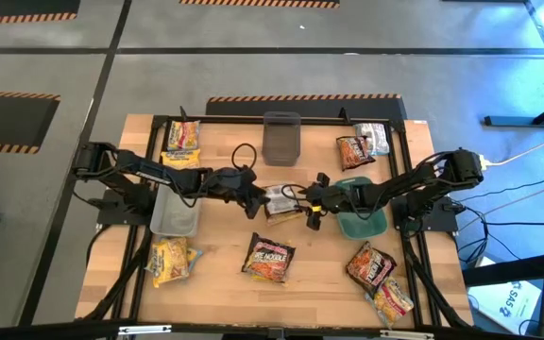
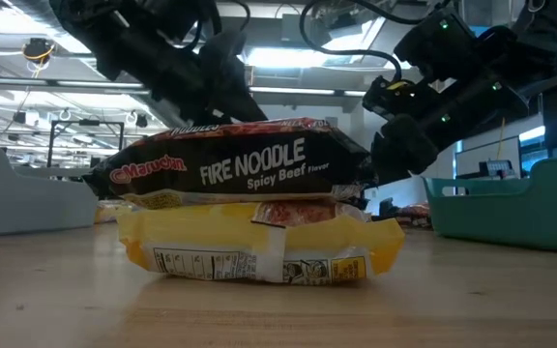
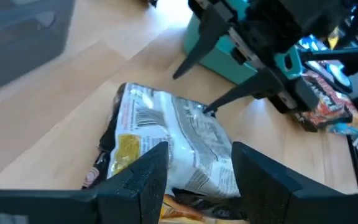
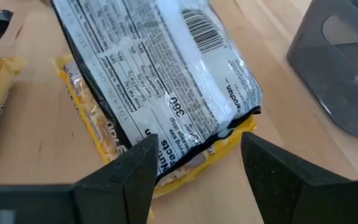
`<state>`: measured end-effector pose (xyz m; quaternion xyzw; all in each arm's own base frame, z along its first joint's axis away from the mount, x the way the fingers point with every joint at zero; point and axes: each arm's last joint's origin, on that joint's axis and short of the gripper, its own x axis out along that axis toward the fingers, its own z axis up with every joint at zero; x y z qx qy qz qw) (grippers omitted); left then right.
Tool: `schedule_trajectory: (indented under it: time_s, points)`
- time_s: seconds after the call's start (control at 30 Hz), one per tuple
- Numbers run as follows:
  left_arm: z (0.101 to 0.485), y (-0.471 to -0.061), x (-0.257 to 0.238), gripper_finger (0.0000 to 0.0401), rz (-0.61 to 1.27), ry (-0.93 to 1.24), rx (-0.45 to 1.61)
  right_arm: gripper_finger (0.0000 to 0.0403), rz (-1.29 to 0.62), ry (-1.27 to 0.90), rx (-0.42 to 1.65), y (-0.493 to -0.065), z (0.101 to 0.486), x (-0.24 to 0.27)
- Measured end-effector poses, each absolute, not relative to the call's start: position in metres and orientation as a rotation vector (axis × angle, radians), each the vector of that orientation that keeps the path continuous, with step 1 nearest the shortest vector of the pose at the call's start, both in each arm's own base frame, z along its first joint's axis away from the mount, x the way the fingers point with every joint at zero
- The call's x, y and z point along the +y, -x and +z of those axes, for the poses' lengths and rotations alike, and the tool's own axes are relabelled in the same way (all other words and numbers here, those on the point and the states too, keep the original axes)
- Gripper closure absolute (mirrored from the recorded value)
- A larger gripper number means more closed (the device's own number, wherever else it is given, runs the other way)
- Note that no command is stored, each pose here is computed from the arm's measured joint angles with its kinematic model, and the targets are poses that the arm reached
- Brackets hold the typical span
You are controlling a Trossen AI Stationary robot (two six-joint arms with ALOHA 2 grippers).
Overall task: Sort Maruchan noodles
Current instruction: Put the black noodle pack into the black bin
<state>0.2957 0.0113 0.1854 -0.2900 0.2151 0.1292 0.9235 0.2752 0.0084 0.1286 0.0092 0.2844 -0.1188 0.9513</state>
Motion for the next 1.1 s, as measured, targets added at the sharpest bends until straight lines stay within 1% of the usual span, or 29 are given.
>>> schedule_trajectory:
  time_s: [0.13, 0.3, 0.4, 0.5, 0.6, 0.7, 0.8, 0.9, 1.03, 1.1]
  points:
    - [0.184, -0.295, 0.013, 0.0207, 0.313, 0.609, 0.436, 0.0187, -0.242, -0.018, 0.579, -0.275, 0.129, 0.008]
    - [0.181, -0.293, 0.014, 0.0162, 0.378, 0.609, 0.459, 0.0187, -0.242, -0.019, 0.579, -0.275, 0.129, 0.008]
    - [0.181, -0.293, 0.011, 0.0133, 0.375, 0.611, 0.454, 0.0187, -0.243, -0.019, 0.578, -0.275, 0.129, 0.008]
    - [0.183, -0.294, 0.008, 0.0115, 0.335, 0.625, 0.445, 0.0187, -0.244, -0.021, 0.578, -0.275, 0.129, 0.008]
    - [0.184, -0.295, 0.005, 0.0111, 0.291, 0.629, 0.451, 0.0187, -0.245, -0.021, 0.578, -0.275, 0.129, 0.008]
    - [0.184, -0.295, 0.005, 0.011, 0.291, 0.629, 0.452, 0.0187, -0.244, -0.022, 0.579, -0.275, 0.129, 0.008]
    - [0.178, -0.293, 0.005, 0.011, 0.314, 0.625, 0.498, 0.0187, -0.243, -0.023, 0.578, -0.275, 0.129, 0.008]
    - [0.176, -0.291, 0.008, 0.011, 0.346, 0.671, 0.52, 0.0187, -0.244, -0.023, 0.576, -0.275, 0.129, 0.008]
    - [0.188, -0.285, 0.009, 0.011, 0.268, 0.69, 0.525, 0.0187, -0.244, -0.023, 0.578, -0.275, 0.129, 0.008]
    - [0.193, -0.281, 0.005, 0.011, 0.216, 0.626, 0.542, 0.0187, -0.244, -0.022, 0.577, -0.275, 0.129, 0.008]
